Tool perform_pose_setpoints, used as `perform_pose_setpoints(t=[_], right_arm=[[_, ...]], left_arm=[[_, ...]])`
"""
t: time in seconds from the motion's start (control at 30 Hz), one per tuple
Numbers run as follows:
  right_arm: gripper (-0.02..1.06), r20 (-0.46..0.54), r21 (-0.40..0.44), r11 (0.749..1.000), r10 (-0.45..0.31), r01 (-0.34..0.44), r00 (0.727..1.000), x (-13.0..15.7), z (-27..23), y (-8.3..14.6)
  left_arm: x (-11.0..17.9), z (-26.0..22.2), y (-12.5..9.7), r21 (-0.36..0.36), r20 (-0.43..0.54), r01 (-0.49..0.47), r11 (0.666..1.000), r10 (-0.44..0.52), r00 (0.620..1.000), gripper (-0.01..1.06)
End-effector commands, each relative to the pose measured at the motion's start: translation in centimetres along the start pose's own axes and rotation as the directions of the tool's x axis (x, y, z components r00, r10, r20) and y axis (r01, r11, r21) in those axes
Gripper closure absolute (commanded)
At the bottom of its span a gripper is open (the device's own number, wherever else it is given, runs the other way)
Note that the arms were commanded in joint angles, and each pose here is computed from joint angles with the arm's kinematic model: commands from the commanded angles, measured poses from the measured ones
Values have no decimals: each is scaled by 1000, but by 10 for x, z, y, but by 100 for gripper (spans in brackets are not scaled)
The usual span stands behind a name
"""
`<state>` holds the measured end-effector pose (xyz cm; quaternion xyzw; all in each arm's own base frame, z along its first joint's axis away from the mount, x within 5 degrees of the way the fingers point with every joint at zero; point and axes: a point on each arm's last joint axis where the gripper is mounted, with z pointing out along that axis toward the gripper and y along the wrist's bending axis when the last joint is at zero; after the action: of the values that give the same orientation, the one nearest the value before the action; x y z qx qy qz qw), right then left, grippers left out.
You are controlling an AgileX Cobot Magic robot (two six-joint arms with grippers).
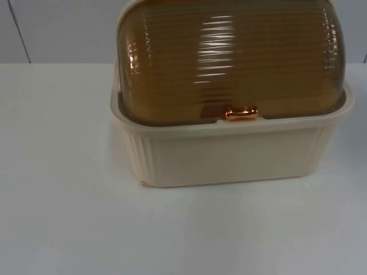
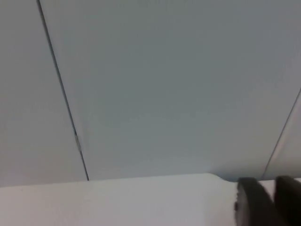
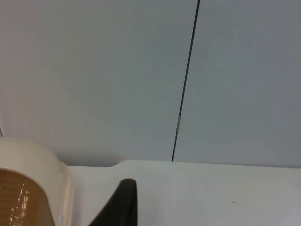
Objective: Open the box lid with the left hand, place the block into the box with the right hand, then close the box lid with the left hand.
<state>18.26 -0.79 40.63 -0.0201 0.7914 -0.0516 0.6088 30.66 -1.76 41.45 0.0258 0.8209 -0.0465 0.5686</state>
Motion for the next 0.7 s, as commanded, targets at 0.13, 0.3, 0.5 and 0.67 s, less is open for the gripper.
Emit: perform_pose_setpoints(t=[0.13,0.3,0.5,0.67], right_arm=[[0,14,-1,1000,-3,3,1000,-2,-3,0],[0,16,-1,1000,-2,2,1000,-3,-3,0],[0,16,-1,1000,-2,2,1000,-3,-3,0],[0,16,-1,1000,-2,2,1000,-3,-3,0]], left_arm=[[-14,-24,-2,8,87,30,1000,-30,996,9],[-16,-27,-2,7,99,30,1000,-30,995,0],[-15,-27,-2,8,93,30,1000,-31,995,0],[-15,-27,-2,7,93,28,1000,-29,995,0]])
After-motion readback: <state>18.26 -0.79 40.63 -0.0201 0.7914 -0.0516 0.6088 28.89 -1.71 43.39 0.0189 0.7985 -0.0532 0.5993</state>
